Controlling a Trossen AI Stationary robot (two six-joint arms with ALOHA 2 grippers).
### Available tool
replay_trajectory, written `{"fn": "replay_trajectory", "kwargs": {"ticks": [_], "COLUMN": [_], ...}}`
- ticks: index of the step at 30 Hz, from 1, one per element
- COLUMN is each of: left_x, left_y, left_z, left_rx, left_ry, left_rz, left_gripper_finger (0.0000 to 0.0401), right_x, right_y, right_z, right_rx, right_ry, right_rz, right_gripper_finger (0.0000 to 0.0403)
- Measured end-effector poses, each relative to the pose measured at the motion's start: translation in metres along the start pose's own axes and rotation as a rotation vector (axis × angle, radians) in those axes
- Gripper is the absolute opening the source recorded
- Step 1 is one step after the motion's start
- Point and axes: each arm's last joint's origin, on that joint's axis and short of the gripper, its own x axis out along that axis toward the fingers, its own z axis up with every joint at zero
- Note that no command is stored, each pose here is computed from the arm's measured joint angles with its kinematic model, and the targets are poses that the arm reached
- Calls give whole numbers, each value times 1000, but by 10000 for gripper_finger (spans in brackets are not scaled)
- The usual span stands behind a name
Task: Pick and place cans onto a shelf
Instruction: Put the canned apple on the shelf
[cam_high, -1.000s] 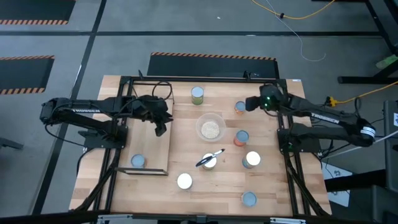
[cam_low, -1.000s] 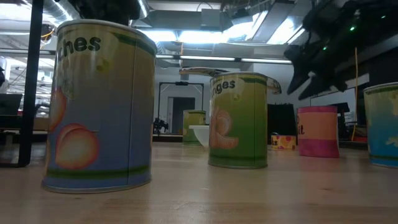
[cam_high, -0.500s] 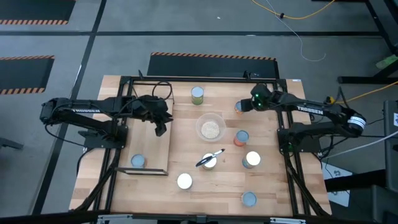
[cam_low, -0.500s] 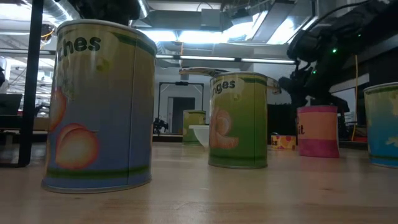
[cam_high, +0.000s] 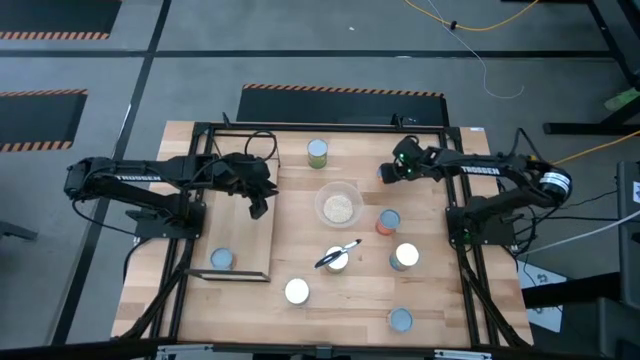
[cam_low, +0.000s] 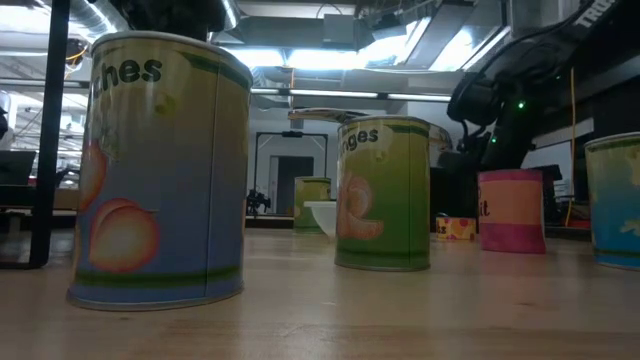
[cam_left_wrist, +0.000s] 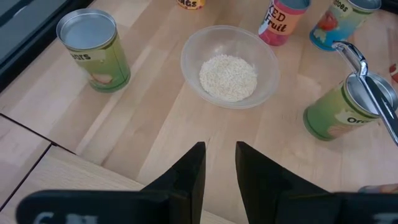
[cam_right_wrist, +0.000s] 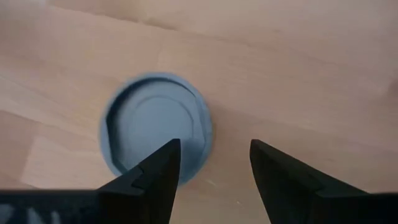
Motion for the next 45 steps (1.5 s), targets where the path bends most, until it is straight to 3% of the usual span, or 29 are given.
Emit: {"fn": "replay_trajectory", "kwargs": {"ticks": [7,22,28,34,41,45], "left_x": [0,0,-11,-43,-82,-83], "left_y": [0,0,1,4,13,16], "left_z": [0,0,1,-1,-20,-37], "left_rx": [0,1,53,89,63,67], "left_ry": [0,2,-38,-125,-147,-155], "left_rz": [0,0,-12,-32,-40,-56], "left_gripper_finger": [81,76,78,69,57,50], "right_x": [7,7,7,-2,-35,-63], "right_y": [2,4,5,14,41,62], "right_z": [1,2,3,15,45,62], "right_rx": [-2,-130,-186,-243,-325,-387], "right_ry": [3,-18,-24,-32,-57,-111], "right_rz": [-3,8,38,104,150,200], "right_gripper_finger": [184,15,13,6,6,6]}}
